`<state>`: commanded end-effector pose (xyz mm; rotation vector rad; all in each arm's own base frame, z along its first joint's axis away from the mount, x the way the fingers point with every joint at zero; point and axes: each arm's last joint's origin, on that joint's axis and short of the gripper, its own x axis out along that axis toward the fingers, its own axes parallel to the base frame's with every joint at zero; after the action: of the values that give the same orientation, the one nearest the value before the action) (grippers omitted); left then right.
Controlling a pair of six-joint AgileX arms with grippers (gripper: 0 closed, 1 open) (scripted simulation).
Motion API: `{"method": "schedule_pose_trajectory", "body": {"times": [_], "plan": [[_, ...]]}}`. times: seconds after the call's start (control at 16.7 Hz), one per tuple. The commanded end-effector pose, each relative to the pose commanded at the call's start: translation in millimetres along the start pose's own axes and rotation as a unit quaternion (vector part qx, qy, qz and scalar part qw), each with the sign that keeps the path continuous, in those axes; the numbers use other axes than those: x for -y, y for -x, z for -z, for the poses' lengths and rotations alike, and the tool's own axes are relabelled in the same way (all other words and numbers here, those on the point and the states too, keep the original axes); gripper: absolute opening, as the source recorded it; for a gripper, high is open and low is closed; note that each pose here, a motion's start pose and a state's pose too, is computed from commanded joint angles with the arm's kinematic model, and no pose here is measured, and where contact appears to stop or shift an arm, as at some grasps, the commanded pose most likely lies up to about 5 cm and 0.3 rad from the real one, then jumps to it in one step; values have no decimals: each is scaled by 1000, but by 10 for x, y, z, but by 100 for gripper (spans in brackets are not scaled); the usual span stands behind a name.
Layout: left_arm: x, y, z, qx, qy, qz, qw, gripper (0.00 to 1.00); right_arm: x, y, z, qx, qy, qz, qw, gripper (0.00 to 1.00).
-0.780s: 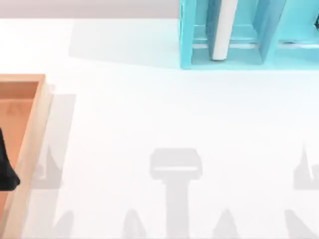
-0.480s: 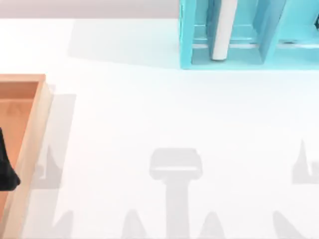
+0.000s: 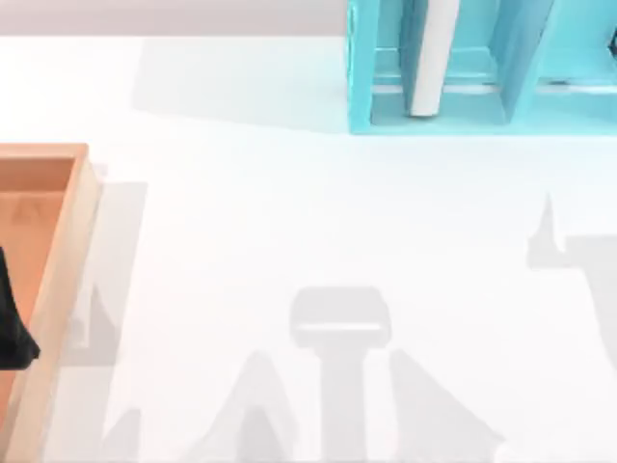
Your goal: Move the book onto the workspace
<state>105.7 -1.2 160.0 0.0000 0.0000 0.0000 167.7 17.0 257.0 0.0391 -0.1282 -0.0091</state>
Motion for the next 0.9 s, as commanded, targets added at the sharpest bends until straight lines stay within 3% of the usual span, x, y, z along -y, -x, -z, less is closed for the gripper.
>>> {"method": "schedule_pose_trajectory", "body": {"times": [0.24, 0.48, 0.9], "plan": [[0, 0, 0, 0, 0, 0, 1000, 100, -319, -755, 134, -39, -4, 1, 999, 100], [0, 0, 0, 0, 0, 0, 1000, 100, -818, -1416, 729, -85, 4, 5, 996, 100], [0, 0, 0, 0, 0, 0, 1000, 100, -1615, -1800, 1811, -112, 16, 12, 994, 100]]}}
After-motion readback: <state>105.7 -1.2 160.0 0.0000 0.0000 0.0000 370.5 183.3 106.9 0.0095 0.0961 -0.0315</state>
